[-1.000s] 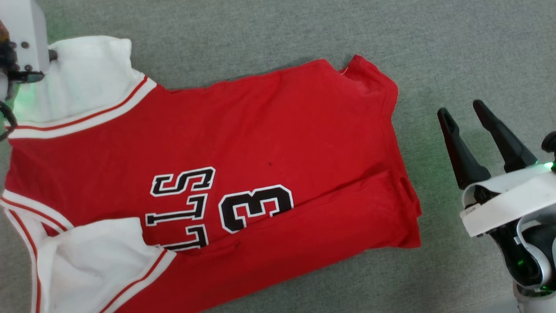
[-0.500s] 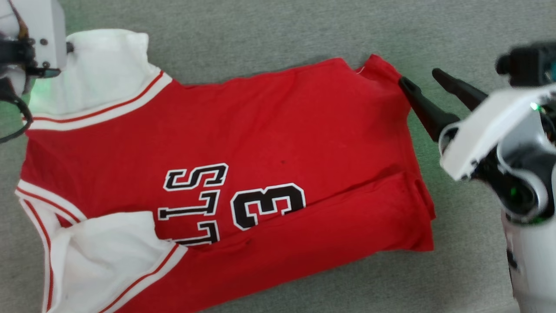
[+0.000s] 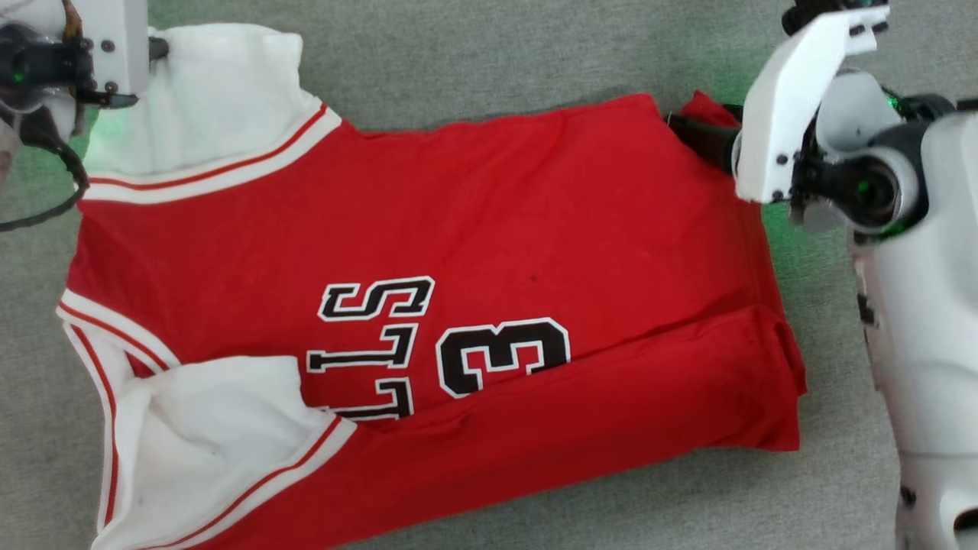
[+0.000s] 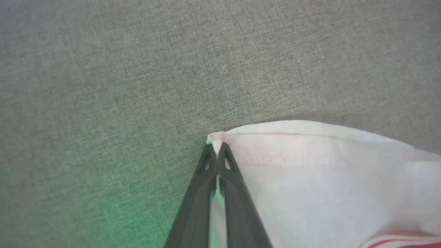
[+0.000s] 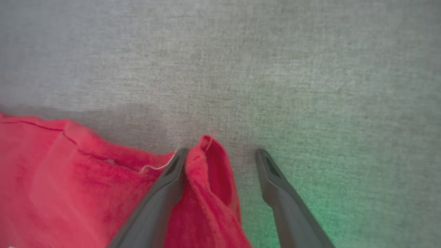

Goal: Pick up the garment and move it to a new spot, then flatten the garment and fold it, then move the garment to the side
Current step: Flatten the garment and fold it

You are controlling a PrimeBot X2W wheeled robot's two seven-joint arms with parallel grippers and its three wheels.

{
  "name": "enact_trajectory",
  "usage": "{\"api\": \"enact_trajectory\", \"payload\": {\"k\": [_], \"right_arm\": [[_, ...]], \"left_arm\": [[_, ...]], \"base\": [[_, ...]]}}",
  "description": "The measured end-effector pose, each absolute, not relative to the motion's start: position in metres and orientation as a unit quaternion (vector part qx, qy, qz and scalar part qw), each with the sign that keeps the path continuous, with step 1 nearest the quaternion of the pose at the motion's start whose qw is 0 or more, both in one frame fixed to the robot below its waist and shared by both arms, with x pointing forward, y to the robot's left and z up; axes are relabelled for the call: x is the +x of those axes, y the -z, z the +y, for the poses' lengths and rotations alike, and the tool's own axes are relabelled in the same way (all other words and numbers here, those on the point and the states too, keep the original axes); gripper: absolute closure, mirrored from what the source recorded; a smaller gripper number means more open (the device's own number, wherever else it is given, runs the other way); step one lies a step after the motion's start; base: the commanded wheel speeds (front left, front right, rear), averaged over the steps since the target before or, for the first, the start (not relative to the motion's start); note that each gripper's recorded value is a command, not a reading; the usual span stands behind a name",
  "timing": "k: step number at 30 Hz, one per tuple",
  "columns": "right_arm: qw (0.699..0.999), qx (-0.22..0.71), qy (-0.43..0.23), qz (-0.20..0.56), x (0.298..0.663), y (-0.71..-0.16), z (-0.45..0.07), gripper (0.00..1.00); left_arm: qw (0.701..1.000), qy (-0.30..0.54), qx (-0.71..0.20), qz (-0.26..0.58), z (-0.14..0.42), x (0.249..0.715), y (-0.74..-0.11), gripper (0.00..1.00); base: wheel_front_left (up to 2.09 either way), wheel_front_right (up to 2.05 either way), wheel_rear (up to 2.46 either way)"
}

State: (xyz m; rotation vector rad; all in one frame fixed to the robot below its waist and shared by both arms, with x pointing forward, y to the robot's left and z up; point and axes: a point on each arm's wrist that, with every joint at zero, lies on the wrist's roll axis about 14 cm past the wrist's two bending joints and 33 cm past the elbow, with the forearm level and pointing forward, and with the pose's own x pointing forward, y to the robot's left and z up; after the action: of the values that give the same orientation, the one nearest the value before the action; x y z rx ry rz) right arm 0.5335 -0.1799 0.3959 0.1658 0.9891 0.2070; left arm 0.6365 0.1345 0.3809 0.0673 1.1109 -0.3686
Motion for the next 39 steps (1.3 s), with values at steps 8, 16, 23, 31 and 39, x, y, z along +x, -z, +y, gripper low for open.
{"api": "enact_trajectory", "payload": {"k": [8,16,23,31,39], "right_arm": [[0.849,0.085,-0.096,0.512,0.540,-0.391,-0.179,1.00],[0.870,0.080,-0.100,0.475,0.545,-0.405,-0.180,1.00],[0.886,0.064,-0.115,0.444,0.534,-0.424,-0.186,1.00],[0.892,0.052,-0.142,0.427,0.507,-0.444,-0.186,1.00],[0.892,0.058,-0.157,0.420,0.474,-0.454,-0.185,1.00]], "left_arm": [[0.841,0.168,0.018,0.513,0.139,0.639,-0.382,1.00],[0.860,0.171,0.004,0.481,0.141,0.640,-0.404,1.00],[0.874,0.171,-0.008,0.454,0.153,0.636,-0.445,1.00],[0.874,0.184,0.009,0.451,0.162,0.606,-0.479,1.00],[0.867,0.183,0.029,0.462,0.177,0.550,-0.490,1.00]], "base": [[0.00,0.00,0.00],[0.00,0.00,0.00],[0.00,0.00,0.00],[0.00,0.00,0.00],[0.00,0.00,0.00]]}}
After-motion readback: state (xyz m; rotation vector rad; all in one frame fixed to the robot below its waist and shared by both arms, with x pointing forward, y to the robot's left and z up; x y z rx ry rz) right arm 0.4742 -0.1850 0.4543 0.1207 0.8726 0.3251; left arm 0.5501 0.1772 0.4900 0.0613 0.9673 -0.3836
